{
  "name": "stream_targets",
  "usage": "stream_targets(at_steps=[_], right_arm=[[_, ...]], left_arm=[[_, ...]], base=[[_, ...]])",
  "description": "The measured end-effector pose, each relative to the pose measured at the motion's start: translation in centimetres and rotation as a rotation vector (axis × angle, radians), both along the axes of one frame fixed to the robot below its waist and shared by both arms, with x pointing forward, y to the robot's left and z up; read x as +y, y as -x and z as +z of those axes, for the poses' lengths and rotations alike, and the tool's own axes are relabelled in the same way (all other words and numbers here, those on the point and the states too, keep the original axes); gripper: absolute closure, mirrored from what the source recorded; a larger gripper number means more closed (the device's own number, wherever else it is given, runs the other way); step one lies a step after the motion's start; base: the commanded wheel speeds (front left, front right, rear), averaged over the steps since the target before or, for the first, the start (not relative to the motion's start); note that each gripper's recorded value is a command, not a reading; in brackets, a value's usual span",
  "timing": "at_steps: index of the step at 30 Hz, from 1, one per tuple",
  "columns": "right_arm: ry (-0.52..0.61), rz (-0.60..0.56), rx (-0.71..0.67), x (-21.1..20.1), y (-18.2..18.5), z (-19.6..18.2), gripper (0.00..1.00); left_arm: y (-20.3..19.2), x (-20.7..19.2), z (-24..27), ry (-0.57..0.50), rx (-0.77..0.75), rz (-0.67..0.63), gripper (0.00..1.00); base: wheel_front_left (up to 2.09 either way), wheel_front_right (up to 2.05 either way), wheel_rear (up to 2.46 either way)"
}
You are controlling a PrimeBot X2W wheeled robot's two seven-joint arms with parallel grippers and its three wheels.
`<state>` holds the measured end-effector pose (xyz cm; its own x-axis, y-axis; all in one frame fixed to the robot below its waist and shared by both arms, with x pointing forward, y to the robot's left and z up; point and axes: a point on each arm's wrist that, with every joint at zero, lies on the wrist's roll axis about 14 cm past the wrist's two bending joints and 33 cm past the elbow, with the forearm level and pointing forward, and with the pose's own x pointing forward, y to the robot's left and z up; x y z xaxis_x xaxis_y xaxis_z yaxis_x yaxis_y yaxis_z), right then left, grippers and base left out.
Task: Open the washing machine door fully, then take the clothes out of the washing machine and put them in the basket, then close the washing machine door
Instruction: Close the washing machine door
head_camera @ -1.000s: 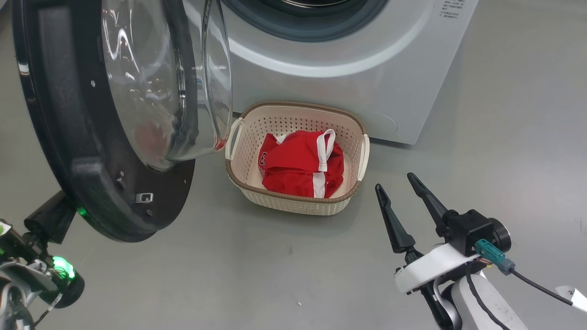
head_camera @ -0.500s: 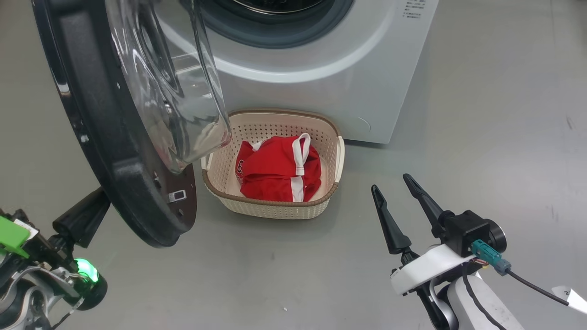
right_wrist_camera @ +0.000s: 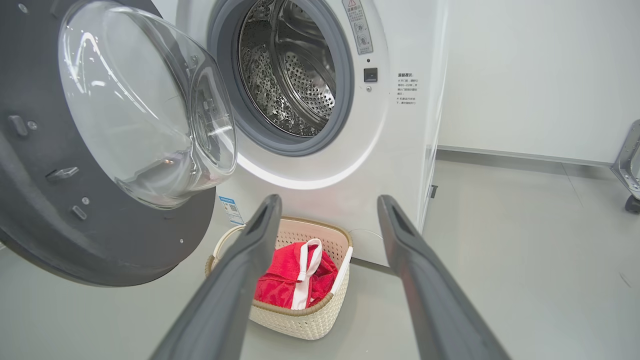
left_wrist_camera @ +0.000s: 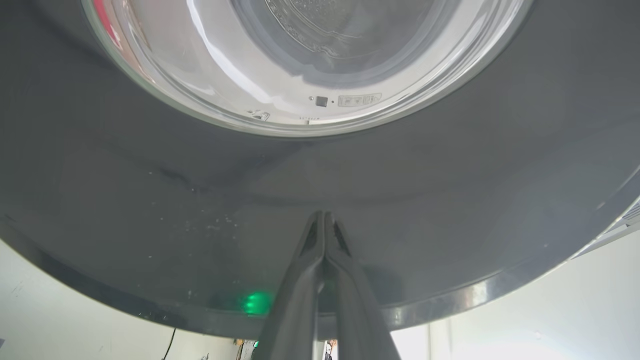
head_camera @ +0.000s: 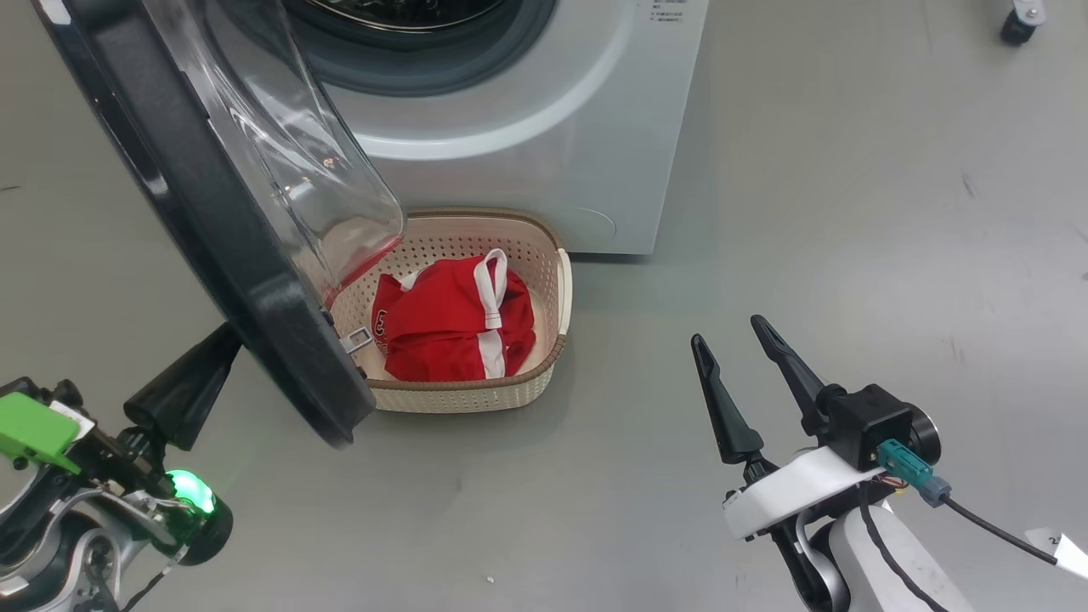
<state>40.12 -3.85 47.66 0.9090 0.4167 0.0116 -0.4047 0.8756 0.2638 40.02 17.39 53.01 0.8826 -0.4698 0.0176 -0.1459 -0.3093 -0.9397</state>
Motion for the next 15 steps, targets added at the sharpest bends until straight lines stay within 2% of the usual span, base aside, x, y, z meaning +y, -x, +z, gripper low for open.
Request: stream_targets(at_steps=[15], right_arm=[[-0.01, -0.164, -0.001, -5.1, 0.2, 0.5, 0.0]], left_arm=[[-3.0, -5.1, -1.1, 0.051, 0.043, -0.072, 1.0]], base=[[0.0, 0.0, 0.0]])
